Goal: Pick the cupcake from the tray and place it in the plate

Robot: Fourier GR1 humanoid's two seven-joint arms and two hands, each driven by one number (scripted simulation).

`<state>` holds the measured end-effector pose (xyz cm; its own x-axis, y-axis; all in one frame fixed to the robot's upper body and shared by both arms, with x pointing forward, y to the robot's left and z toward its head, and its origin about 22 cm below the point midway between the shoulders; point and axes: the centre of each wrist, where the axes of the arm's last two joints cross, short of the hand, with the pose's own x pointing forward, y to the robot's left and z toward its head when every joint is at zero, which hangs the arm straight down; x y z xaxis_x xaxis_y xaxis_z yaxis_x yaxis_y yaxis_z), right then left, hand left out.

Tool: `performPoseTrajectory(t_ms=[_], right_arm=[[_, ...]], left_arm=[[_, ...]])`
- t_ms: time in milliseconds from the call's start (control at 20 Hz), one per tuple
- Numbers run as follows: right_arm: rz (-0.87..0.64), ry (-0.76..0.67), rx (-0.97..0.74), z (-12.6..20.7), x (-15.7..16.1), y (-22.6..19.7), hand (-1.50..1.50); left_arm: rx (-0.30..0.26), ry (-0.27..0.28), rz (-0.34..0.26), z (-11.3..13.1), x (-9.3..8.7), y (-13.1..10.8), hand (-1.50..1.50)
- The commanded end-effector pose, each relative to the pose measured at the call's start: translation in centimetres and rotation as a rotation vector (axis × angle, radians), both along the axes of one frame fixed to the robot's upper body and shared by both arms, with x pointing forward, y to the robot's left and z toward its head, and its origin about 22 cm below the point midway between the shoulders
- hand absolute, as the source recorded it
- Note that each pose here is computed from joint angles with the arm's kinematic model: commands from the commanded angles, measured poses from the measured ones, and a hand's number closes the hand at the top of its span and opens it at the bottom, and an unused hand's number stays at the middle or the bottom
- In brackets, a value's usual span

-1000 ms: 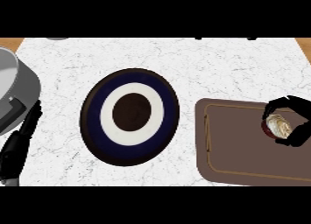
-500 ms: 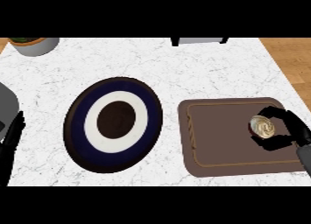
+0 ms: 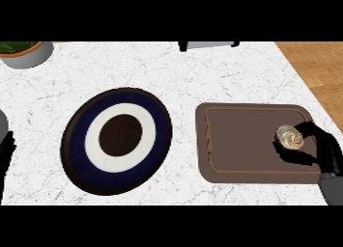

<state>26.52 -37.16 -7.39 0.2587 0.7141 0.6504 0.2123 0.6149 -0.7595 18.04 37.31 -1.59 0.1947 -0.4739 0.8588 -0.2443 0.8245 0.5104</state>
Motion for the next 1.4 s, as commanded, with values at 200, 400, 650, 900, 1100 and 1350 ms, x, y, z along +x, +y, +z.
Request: performPoseTrajectory(t_ms=[200, 400, 650, 900, 1100, 1350], right_arm=[[-0.223, -0.21, -0.118, -1.0, -2.2, 3.7, 1.5], [-0.154, -0.333, -0.052, -0.6, -1.6, 10.7, 1.5], [-0.108, -0.444, -0.019, 0.4, -2.5, 17.0, 1.5], [-0.092, -0.498, 0.015, 2.2, -3.1, 20.7, 1.5], [-0.101, -0.496, 0.045, 3.9, -3.1, 22.6, 1.5], [-0.086, -0.407, 0.076, 6.0, -2.0, 25.0, 1.5]], left_arm=[[-0.002, 0.023, 0.012, -0.5, -1.4, 0.4, 0.0], [-0.012, -0.006, -0.025, 0.0, -0.5, -0.3, 0.0], [-0.024, -0.003, -0.058, -0.2, -0.3, -1.0, 0.0], [-0.018, -0.03, -0.114, 0.3, 0.4, -1.7, 0.0], [-0.009, -0.039, -0.138, 1.2, 1.2, -1.7, 0.0], [-0.031, -0.047, -0.176, 1.3, 1.8, -2.5, 0.0]])
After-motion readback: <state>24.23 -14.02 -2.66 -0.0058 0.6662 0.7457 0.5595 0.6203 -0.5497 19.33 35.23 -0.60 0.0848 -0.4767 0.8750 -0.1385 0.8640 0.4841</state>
